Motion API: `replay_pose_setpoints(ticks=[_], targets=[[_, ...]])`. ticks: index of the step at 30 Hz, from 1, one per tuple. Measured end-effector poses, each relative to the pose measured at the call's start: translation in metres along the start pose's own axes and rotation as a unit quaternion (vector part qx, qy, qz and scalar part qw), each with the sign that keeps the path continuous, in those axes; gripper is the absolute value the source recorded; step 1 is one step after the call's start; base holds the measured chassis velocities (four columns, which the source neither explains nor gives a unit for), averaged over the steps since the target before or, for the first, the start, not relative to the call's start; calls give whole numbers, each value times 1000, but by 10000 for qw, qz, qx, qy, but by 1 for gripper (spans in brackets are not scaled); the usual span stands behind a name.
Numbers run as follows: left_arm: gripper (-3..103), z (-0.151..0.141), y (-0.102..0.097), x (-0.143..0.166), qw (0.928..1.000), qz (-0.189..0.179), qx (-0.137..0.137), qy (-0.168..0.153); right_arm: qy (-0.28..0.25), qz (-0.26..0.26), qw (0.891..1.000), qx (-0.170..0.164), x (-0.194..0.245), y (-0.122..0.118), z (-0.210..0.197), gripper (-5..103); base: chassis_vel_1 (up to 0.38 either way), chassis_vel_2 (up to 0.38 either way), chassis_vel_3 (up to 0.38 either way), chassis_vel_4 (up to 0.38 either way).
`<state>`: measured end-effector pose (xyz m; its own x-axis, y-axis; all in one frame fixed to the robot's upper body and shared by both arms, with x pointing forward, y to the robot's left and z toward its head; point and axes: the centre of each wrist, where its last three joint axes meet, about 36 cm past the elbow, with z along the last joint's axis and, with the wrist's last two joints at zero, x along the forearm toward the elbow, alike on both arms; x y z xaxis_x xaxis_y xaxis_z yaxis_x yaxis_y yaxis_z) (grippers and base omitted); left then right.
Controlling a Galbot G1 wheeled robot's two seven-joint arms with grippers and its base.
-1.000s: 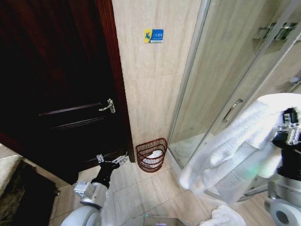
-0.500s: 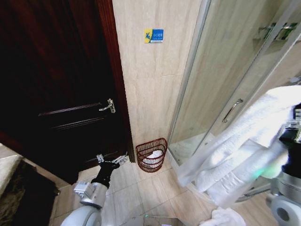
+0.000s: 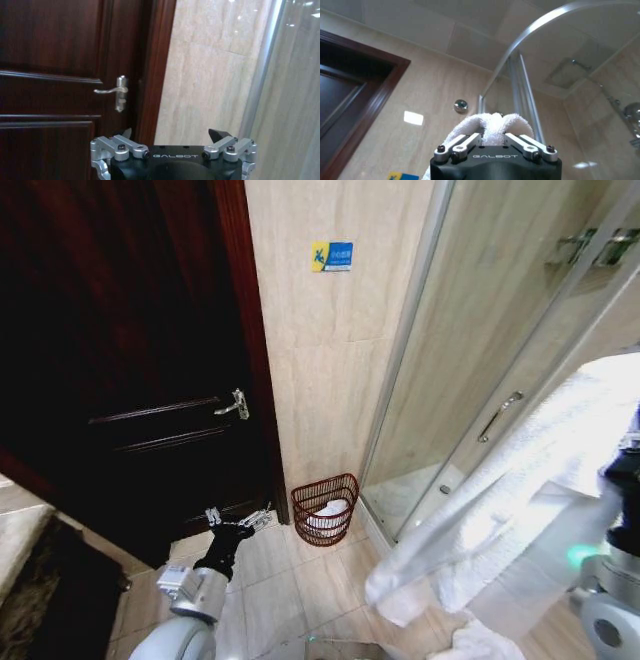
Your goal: Discard the used towel into the hamper.
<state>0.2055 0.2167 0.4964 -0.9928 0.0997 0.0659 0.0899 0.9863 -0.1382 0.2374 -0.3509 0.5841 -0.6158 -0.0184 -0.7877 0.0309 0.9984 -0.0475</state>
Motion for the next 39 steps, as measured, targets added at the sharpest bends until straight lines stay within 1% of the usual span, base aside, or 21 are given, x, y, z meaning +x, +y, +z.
replay_pose_setpoints(ticks=[10,27,39], targets=[[100,0,0,0,10000,0,0,0,-116,-50,9999,5,-5,0,0,8,77,72,75,68],[100,0,0,0,10000,0,0,0,-450,-87,9987,241,-12,-2,-1,8,117,124,116,120],[100,0,0,0,10000,0,0,0,-299,-260,9991,170,-14,-3,5,8,40,38,36,35]])
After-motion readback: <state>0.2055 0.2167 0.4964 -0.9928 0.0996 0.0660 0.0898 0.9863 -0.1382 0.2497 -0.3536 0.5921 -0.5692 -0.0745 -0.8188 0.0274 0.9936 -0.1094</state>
